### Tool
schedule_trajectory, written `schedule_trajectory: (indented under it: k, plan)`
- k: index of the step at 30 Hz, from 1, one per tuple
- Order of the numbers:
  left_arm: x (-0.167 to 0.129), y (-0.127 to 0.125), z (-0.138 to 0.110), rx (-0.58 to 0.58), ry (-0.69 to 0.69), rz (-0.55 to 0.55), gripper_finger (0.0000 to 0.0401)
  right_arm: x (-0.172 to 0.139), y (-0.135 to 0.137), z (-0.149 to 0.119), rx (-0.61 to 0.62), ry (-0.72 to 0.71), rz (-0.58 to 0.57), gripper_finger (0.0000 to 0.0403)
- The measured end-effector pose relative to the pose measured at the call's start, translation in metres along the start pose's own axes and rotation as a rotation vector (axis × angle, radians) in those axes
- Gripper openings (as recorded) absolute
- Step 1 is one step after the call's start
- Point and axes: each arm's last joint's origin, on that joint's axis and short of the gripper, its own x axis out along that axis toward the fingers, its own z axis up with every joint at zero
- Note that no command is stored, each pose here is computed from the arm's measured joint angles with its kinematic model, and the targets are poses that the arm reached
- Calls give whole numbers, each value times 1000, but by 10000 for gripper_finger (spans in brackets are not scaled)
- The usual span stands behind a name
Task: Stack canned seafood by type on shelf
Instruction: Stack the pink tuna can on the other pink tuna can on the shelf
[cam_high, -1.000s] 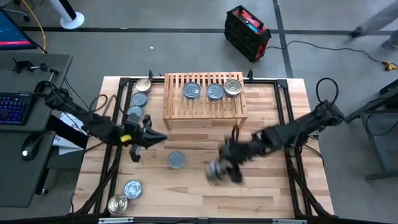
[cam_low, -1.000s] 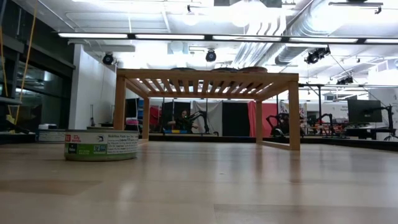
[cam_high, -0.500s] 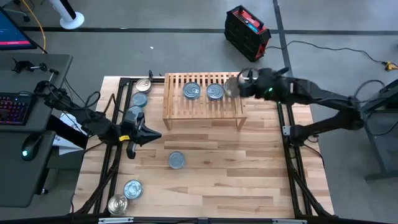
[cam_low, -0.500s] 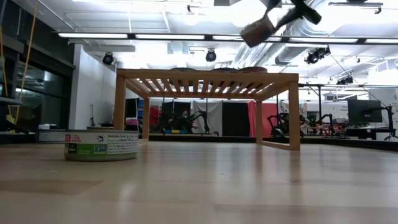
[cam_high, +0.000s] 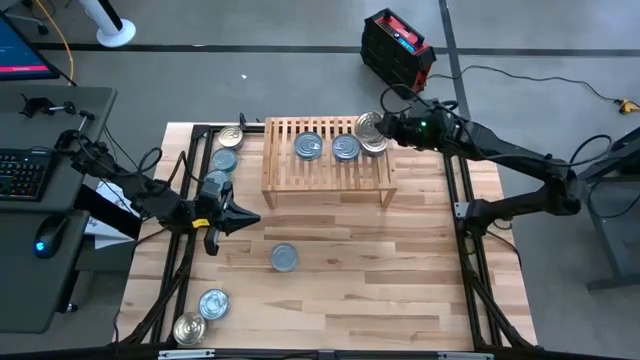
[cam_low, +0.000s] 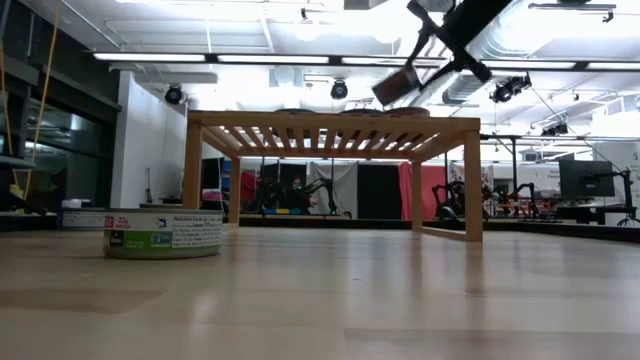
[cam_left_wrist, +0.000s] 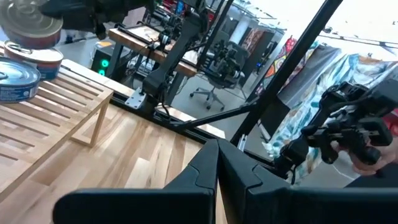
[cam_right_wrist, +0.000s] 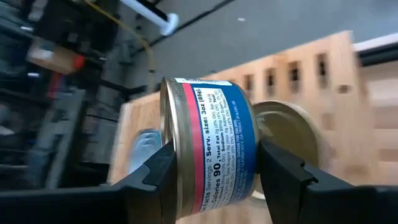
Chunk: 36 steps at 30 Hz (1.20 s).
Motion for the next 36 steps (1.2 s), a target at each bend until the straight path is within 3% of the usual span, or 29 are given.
schedule_trajectory:
  k: [36]
  plan:
    - [0,0,0,-16,-3,-1,0,7,-4,1,-1,32,-34,175]
